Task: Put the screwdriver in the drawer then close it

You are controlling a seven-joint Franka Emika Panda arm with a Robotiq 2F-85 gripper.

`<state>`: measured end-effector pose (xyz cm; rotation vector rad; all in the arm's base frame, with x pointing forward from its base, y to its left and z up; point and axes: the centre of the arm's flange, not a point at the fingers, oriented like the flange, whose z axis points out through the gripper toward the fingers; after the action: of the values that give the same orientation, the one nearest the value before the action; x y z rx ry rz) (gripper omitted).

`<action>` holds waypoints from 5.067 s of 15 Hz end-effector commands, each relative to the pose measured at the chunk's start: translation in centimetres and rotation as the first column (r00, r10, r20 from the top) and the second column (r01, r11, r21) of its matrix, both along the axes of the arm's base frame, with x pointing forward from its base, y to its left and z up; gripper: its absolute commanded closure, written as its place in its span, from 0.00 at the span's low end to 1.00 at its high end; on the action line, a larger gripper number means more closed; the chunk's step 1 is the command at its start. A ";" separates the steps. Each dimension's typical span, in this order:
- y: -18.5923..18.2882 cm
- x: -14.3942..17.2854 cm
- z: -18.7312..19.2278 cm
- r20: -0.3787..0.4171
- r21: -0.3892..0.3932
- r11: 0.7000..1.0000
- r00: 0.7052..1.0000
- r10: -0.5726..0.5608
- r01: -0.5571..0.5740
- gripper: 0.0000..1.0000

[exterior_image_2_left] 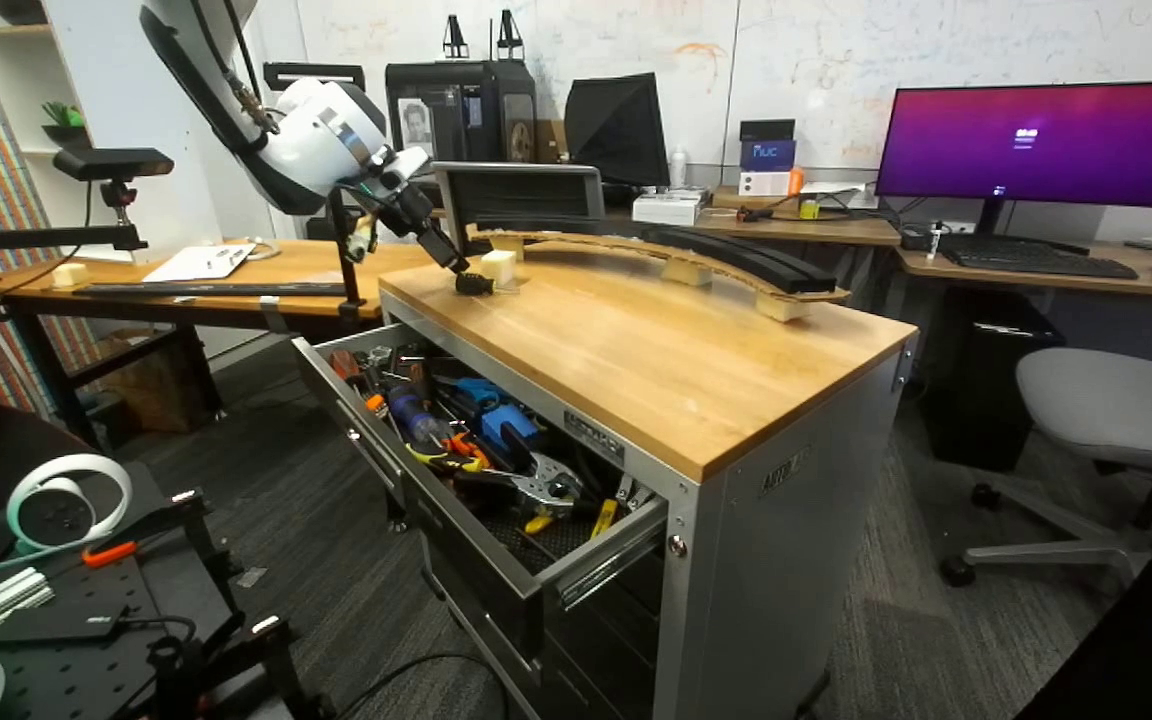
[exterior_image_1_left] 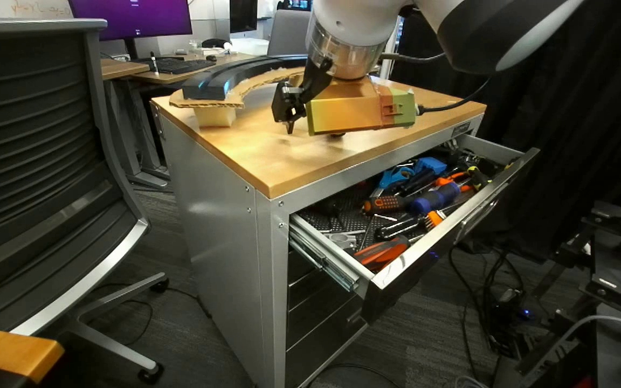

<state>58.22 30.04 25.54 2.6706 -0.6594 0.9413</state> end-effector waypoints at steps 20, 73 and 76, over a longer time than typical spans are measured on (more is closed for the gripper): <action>-2.8 2.1 -1.0 0.059 -0.215 0.957 0.981 -0.187 0.196 0.65; -2.0 -18.9 -12.0 -0.496 0.030 0.959 0.829 0.258 -0.280 0.98; -1.4 -17.3 -11.5 -0.389 -0.021 0.966 0.892 0.230 -0.258 0.97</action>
<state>38.24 27.17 14.16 2.8170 -0.1419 0.2492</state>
